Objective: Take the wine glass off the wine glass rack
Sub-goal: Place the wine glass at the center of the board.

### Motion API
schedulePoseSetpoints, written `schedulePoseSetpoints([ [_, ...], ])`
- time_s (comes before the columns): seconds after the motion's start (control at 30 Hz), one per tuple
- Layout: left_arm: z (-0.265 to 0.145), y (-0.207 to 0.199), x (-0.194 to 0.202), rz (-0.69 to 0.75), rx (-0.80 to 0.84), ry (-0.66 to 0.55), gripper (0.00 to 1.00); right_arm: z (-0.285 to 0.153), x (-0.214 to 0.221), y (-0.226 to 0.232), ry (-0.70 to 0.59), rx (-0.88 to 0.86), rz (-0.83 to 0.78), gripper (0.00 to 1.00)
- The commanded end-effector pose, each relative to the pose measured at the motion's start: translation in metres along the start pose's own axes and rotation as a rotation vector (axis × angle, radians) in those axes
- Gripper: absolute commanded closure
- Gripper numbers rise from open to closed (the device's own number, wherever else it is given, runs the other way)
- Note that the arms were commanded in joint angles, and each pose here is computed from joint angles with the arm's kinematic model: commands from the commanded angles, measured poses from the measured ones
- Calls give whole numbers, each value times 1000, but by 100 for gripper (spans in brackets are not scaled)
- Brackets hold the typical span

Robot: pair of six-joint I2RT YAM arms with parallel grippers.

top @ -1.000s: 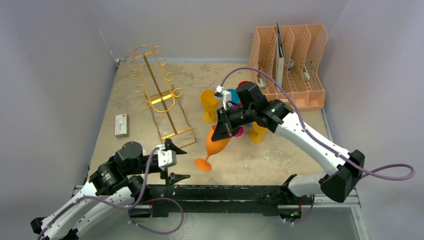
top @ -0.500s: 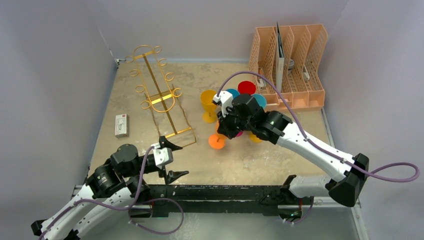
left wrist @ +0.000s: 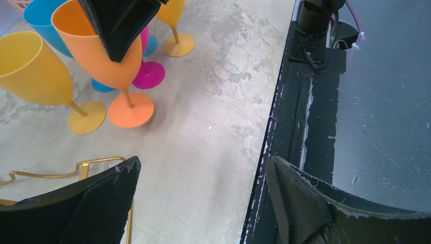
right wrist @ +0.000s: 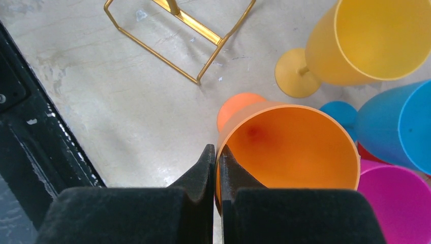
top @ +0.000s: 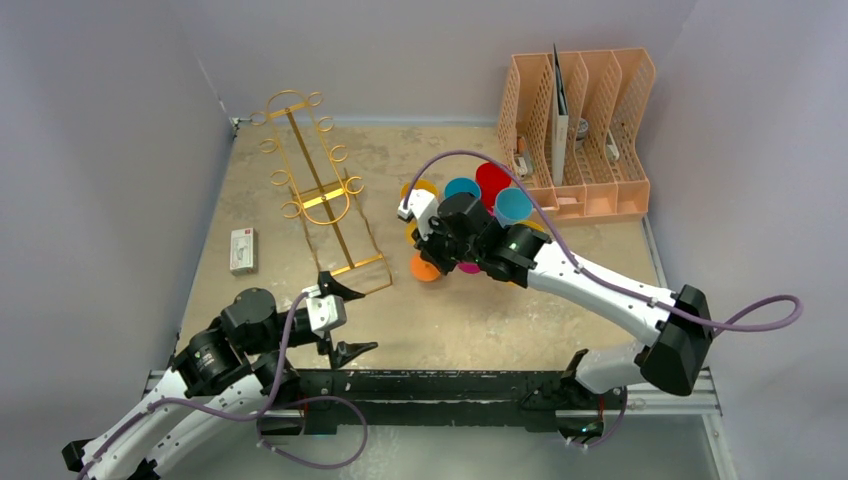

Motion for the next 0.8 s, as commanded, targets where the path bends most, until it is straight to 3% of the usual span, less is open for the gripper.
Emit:
schedulePoseSetpoints([
  [0.0,-5,5,-15,2,-30,-33,8,8,-8,2,-35,-1,-122,100],
  [0.47,-5,5,-15,4,-30,-31,6,40,17,-16,132,122,-198,100],
  [0.77,-5,6,-15,5,-32,-32,5,41,14,-10,122,92,-163,94],
])
Point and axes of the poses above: each gripper's point midway between its finger pads, its own z axis out along the fingers, its own y axis along the line the jaws close on, x = y × z, the point moved 5 cm from there along -z, back along the fingers, and after that the axes turned 10 degrees about z, right-handed, at the moved point
